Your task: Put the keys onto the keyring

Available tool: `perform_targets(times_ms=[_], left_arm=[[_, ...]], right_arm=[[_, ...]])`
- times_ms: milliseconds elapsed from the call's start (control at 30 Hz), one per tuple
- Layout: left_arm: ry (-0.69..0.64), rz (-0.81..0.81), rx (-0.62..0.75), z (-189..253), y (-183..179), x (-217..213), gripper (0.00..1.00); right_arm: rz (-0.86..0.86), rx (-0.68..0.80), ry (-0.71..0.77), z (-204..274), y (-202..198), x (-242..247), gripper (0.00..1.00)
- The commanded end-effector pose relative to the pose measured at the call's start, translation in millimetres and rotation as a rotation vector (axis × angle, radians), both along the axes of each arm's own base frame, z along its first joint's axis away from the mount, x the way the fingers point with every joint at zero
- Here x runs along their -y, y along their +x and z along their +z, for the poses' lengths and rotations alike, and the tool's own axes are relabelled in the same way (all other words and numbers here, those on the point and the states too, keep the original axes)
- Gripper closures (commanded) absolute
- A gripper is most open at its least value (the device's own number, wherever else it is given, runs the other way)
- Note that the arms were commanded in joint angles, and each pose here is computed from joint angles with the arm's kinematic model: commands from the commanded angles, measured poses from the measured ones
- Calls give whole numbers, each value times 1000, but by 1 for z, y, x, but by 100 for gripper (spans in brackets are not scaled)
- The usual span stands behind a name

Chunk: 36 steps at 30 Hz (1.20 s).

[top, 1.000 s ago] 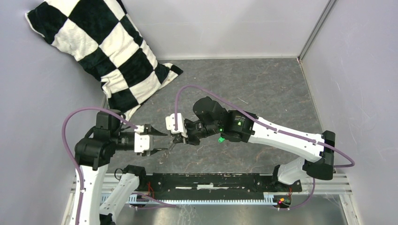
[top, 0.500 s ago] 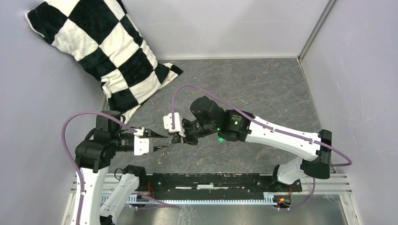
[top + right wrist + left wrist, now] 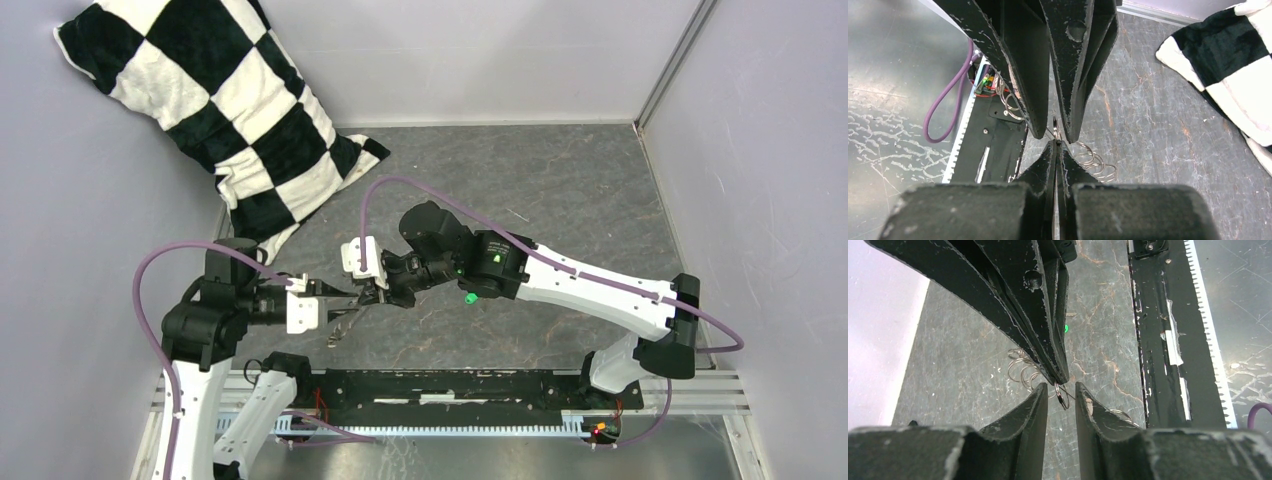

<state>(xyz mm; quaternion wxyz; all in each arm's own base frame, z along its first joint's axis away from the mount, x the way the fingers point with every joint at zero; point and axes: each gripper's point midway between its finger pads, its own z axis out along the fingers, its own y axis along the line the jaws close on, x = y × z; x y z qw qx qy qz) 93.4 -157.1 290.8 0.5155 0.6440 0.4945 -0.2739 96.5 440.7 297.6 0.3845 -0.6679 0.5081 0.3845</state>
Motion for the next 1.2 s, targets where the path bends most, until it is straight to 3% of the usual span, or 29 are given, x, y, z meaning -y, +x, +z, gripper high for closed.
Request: perform_targets(times_ms=[0,100,267,333,500,800,1000,1167], left_arm=[[-1,16,11,2,1,-1,69],[6,23,23,3,3,-2,76],[8,29,49,11,5,-3,78],[-11,21,30,17,3,0,76],[-59,10,-1,33,0,4,61],[-33,8,-18,27,-7,2,61],[50,1,-53,13,-10,-6,66],[51,-16,-19,11,-9,-5,77]], right_arm=[[29,20,95,34,-5,-6,99],[33,22,84,31,-6,-4,99],[49,24,80,27,-11,3,99],[52,23,77,26,-12,4,99],[66,17,73,25,-15,4,99],[57,27,79,29,-13,4,99],[56,29,73,27,-13,5,99],[58,27,77,29,-13,3,99]])
